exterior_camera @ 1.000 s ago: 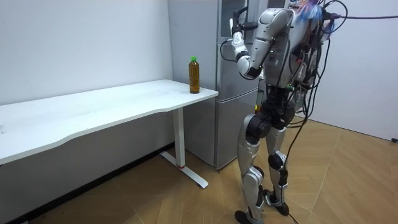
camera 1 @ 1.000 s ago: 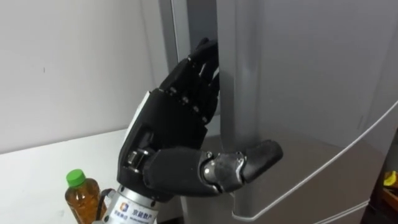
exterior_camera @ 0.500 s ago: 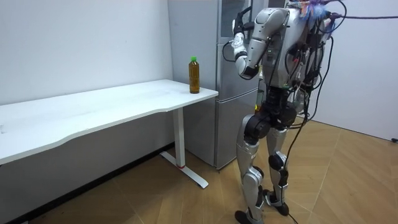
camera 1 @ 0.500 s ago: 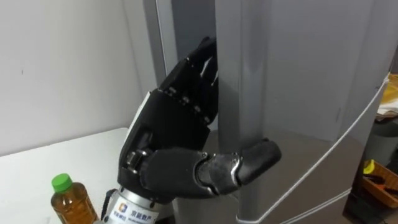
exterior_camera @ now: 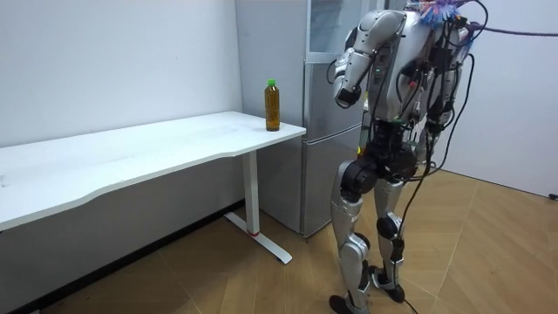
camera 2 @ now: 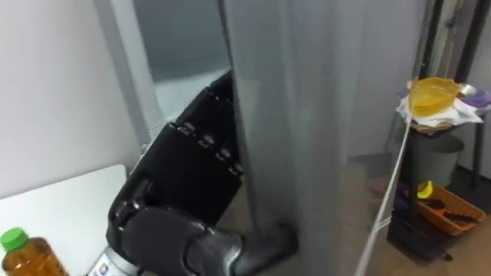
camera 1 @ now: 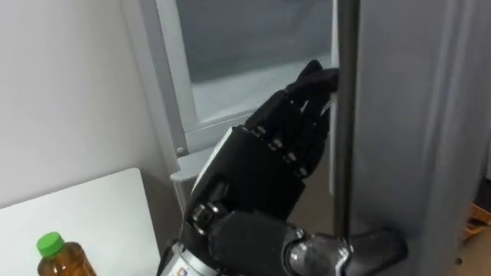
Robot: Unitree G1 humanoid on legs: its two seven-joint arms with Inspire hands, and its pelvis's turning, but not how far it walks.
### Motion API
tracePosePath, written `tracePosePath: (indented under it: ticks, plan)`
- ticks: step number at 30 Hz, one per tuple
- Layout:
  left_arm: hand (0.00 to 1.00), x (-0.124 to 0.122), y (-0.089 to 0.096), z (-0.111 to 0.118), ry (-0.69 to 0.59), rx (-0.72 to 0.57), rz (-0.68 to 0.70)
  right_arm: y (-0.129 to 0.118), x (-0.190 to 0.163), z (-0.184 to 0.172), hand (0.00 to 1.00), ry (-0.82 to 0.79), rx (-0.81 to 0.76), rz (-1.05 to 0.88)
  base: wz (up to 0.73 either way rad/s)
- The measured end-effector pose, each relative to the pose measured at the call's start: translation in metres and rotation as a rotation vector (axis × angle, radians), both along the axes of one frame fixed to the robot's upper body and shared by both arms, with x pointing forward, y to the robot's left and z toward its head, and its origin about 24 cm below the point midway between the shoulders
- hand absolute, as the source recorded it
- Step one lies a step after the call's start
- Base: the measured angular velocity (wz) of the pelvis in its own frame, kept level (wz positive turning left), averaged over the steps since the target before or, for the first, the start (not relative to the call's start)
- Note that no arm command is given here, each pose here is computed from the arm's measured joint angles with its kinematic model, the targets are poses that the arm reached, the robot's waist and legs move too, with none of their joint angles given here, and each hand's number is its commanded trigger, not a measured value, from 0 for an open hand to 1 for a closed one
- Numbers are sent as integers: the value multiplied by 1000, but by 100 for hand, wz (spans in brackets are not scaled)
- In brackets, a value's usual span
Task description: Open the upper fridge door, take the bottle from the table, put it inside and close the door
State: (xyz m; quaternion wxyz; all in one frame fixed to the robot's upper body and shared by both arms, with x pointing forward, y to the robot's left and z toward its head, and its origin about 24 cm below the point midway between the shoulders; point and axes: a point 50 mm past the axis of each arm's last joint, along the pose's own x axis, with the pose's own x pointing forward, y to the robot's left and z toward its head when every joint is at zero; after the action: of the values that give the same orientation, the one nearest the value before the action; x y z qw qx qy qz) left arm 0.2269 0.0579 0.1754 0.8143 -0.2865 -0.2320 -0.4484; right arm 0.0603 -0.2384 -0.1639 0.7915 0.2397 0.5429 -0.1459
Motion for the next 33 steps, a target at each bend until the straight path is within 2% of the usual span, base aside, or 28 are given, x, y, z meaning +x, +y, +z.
tracePosePath:
  ticks: [4,10,18,33]
  plan:
    - [0,-4,-12,-7,-11,110,-72,-1,0,0,0,-6,4,-23,-17]
    - [0,0,-23,-23,15,284,-98,-1,-1,0,0,-1,14,-52,-7]
    - [0,2,-26,-17,-20,298,-103,-1,-2,0,0,5,25,-76,0]
    - [0,4,-23,-18,-6,310,-82,-1,-2,0,0,12,20,-57,-2]
